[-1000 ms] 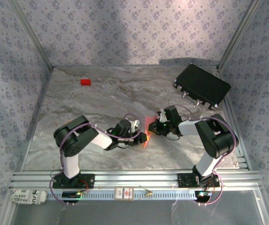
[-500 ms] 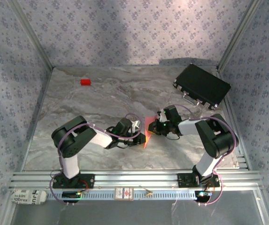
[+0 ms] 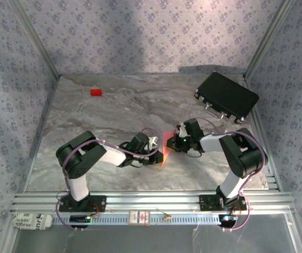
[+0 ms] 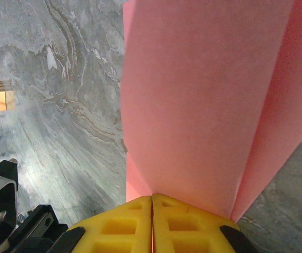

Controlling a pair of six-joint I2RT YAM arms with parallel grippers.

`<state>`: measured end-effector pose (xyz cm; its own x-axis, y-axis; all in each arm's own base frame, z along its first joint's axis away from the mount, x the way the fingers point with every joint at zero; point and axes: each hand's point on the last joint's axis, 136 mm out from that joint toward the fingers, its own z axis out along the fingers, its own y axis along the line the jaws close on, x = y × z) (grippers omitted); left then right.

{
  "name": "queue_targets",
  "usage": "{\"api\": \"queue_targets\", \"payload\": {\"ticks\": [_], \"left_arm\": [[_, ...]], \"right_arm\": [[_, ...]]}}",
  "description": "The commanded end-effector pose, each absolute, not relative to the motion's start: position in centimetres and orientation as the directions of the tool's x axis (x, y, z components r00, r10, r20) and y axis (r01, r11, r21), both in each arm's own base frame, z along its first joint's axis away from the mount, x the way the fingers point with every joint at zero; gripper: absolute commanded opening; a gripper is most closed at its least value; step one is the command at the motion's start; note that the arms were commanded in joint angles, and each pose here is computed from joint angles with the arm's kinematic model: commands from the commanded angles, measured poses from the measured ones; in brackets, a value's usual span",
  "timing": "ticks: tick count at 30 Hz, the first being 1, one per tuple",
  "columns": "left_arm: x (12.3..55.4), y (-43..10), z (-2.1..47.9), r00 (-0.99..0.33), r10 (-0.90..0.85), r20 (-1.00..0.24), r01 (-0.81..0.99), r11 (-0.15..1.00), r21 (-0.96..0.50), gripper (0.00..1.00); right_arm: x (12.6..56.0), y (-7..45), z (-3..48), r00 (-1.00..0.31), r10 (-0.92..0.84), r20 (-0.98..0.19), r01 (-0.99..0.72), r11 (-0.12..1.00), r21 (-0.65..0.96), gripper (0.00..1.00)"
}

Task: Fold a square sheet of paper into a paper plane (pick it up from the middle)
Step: Fold the wing for the fifth time at the center of the table.

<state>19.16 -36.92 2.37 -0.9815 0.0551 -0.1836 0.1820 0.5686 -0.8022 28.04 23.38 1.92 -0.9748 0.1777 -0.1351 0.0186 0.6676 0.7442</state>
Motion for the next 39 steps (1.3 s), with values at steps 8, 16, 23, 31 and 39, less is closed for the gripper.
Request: {"api": "queue_targets", "payload": {"ticks": [8, 16, 23, 31, 39], "left_arm": [[14.3, -33.7, -1.4, -0.988, 0.153, -0.023, 0.123, 0.686, -0.717, 0.15], [13.8, -33.7, -1.6, -0.984, 0.177, -0.019, 0.137, 0.689, -0.712, 0.0], [13.5, -33.2, -1.7, -0.983, 0.181, -0.017, 0.141, 0.702, -0.698, 0.21], [13.2, -32.9, -2.0, -0.982, 0.19, -0.01, 0.145, 0.714, -0.685, 0.0], [13.4, -32.4, -1.8, -0.984, 0.174, -0.025, 0.146, 0.727, -0.671, 0.15]], "right_arm": [[26.5, 20.6, -1.9, -0.974, 0.22, -0.062, 0.134, 0.768, 0.627, 0.1], [26.5, 20.5, -2.0, -0.973, 0.223, -0.06, 0.138, 0.772, 0.62, 0.1], [26.4, 20.4, -2.1, -0.973, 0.223, -0.059, 0.14, 0.774, 0.618, 0.1], [26.5, 20.4, -2.0, -0.973, 0.224, -0.059, 0.141, 0.774, 0.617, 0.1], [26.4, 20.4, -2.0, -0.973, 0.226, -0.056, 0.144, 0.775, 0.615, 0.1]]}}
